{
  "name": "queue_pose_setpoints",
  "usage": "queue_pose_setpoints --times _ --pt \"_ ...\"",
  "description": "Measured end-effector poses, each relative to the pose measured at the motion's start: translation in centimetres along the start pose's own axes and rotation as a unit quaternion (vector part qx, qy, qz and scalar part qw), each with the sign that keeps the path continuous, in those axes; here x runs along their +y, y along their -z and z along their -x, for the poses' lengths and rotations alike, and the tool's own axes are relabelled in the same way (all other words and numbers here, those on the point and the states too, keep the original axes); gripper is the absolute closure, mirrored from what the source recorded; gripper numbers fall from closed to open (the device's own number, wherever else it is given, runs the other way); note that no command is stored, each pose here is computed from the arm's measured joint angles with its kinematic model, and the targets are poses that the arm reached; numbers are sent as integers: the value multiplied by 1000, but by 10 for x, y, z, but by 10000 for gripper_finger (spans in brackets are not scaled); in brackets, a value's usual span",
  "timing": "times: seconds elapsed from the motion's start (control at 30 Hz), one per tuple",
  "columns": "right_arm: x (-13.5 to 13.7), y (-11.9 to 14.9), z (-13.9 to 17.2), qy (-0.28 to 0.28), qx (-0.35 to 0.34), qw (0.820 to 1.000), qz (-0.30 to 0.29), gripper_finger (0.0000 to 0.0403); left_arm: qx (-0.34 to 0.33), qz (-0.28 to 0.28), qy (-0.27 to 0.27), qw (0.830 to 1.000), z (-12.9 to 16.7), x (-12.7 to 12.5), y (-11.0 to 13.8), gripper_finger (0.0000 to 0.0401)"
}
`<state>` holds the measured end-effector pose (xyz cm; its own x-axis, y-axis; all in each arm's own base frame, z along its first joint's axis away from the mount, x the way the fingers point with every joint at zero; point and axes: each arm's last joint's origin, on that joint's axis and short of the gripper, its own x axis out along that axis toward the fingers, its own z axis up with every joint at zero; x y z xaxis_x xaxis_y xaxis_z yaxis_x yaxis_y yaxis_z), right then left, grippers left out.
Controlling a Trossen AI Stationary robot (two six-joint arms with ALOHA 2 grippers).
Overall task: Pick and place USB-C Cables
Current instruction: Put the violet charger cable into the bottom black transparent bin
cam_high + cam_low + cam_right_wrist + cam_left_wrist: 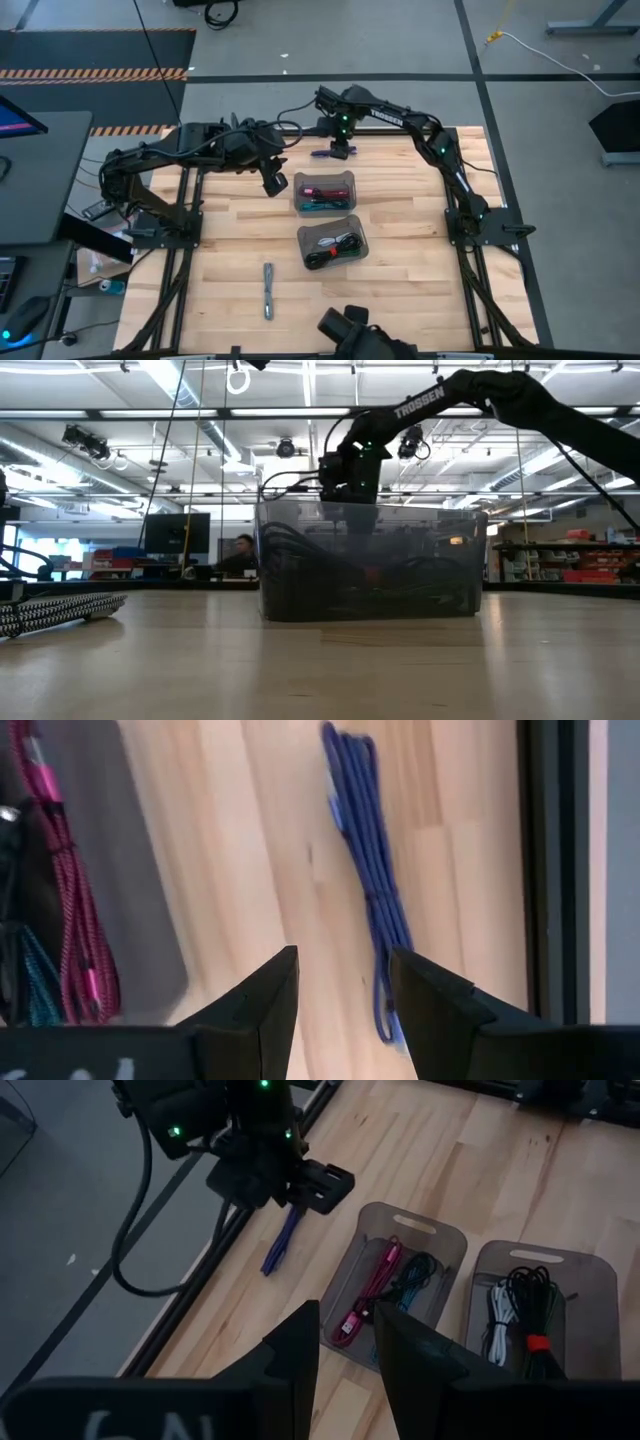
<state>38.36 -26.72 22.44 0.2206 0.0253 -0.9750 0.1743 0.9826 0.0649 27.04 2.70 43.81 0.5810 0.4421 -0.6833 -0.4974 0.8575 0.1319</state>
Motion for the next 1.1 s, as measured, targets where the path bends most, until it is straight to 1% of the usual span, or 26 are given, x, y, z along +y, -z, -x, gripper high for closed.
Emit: queue_pose_setpoints --times 0.13,0.23,0.37,0.5,0.67,0.73,0.87,1.03,1.1 --pt "-8 8 -1 -8 13 1000 -20 238 0 0 0 1000 0 0 0 294" --pt "-13 15 -4 -35 26 998 -49 239 0 0 0 1000 0 0 0 294" --pt "-17 25 -11 -54 47 995 -73 246 0 0 0 1000 0 0 0 294" --pt "-19 30 -17 -85 49 992 -83 257 3 1 15 1000 0 -1 0 294" --pt "-20 30 -20 -84 41 992 -79 273 3 1 16 1000 0 -1 0 294" --pt "-21 29 -21 -72 37 994 -71 277 3 0 16 1000 0 -1 0 294" --pt "-25 28 -21 -31 45 997 -60 279 3 0 17 1000 0 -1 0 294" --pt "-30 28 -21 46 67 995 -51 277 3 1 16 1000 0 -1 0 294" --pt "-31 28 -21 59 69 995 -50 277 3 1 16 1000 0 -1 0 294"
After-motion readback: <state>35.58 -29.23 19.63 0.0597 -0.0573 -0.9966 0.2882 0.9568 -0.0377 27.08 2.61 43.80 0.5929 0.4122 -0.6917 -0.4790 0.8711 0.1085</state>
